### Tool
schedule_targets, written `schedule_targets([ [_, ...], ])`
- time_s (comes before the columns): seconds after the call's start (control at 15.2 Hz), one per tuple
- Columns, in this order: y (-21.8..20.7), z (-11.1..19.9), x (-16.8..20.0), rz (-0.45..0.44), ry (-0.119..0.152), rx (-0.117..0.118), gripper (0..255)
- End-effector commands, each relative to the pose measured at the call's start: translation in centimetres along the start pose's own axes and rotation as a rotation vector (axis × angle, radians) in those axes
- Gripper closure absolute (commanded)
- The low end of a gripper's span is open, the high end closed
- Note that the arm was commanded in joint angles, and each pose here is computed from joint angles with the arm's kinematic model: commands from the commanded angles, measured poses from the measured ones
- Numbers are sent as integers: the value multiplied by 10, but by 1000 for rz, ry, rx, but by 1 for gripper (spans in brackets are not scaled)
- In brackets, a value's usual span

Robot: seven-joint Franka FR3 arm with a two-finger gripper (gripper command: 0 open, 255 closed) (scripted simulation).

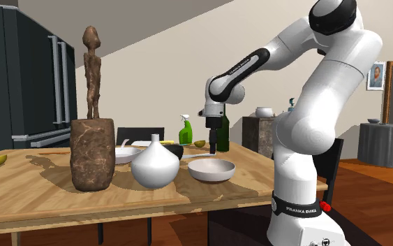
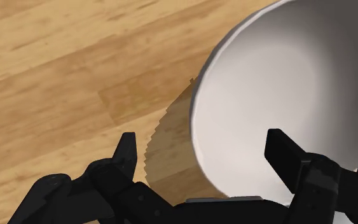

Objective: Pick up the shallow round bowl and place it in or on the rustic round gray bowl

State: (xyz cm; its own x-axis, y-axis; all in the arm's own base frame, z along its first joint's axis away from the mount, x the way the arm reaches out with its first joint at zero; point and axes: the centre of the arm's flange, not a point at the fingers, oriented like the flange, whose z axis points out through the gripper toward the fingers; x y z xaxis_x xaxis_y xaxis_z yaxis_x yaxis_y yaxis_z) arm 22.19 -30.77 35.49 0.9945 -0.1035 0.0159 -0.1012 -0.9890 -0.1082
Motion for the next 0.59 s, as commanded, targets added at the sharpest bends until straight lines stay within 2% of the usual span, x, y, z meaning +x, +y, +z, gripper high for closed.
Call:
schedule_targets([
  [0.0, 1, 12, 1, 0, 0, -1, 0],
  [0.2, 1, 25, 1, 0, 0, -1, 0],
  [0.53, 1, 25, 1, 0, 0, -1, 0],
])
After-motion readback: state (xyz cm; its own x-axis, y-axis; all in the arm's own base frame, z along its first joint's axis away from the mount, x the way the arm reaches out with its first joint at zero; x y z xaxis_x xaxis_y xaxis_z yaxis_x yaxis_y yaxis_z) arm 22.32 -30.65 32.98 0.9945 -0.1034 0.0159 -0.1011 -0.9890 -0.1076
